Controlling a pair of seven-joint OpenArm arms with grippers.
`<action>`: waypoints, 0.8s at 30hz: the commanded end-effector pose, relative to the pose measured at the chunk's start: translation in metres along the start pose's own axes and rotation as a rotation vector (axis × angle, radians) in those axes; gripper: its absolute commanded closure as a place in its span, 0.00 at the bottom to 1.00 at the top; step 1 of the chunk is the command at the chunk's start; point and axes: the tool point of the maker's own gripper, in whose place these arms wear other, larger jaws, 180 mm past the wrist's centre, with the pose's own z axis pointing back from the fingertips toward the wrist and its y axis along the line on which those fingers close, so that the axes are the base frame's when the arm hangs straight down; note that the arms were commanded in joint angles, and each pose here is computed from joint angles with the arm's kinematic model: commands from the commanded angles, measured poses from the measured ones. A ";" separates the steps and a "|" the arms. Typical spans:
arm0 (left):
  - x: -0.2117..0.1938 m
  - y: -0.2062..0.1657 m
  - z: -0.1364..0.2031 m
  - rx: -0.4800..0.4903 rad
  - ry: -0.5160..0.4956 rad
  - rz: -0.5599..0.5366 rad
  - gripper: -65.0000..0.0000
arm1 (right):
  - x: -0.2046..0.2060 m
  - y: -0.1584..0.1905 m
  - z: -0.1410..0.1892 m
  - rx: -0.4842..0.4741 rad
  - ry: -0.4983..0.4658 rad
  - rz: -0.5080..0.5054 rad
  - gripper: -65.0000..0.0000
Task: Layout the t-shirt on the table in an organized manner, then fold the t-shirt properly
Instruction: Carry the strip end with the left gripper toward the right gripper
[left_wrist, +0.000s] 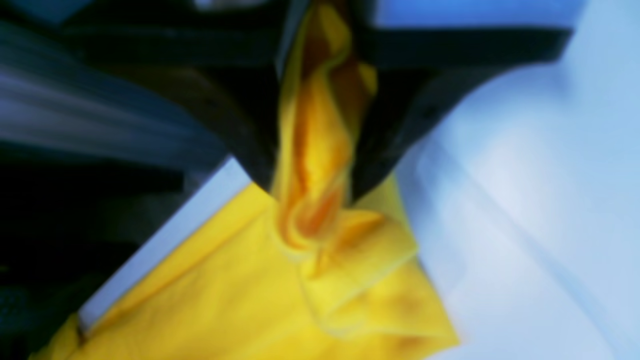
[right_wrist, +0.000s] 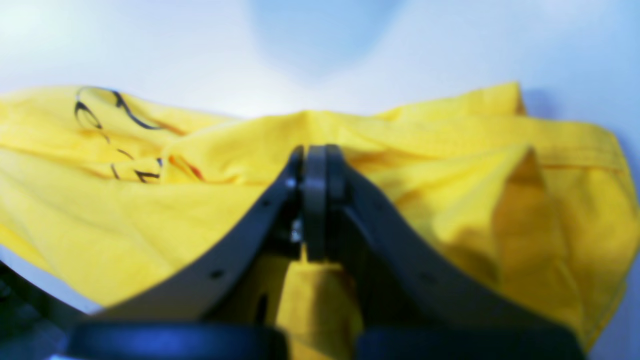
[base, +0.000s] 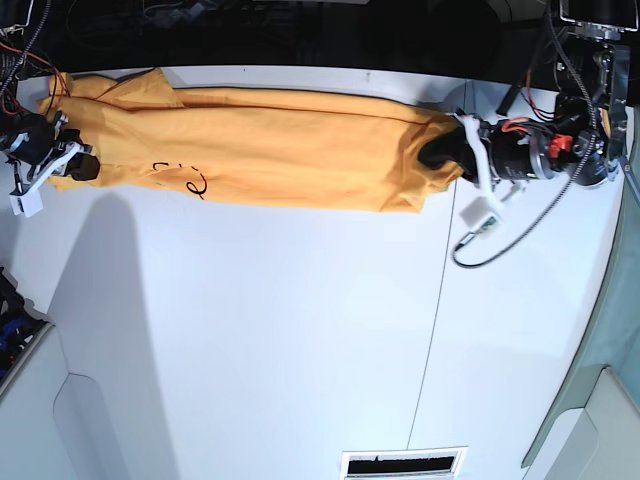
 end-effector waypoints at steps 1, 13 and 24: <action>0.026 -0.013 0.002 -0.015 -0.075 -0.052 1.00 | 0.016 -0.004 0.006 -0.008 -0.036 0.020 1.00; 0.074 -0.131 -0.083 -0.173 -0.187 -0.133 1.00 | 0.013 -0.006 0.006 -0.022 -0.020 0.032 1.00; 0.092 -0.164 -0.155 -0.314 -0.158 0.040 0.49 | 0.013 -0.006 0.006 -0.022 -0.021 0.032 1.00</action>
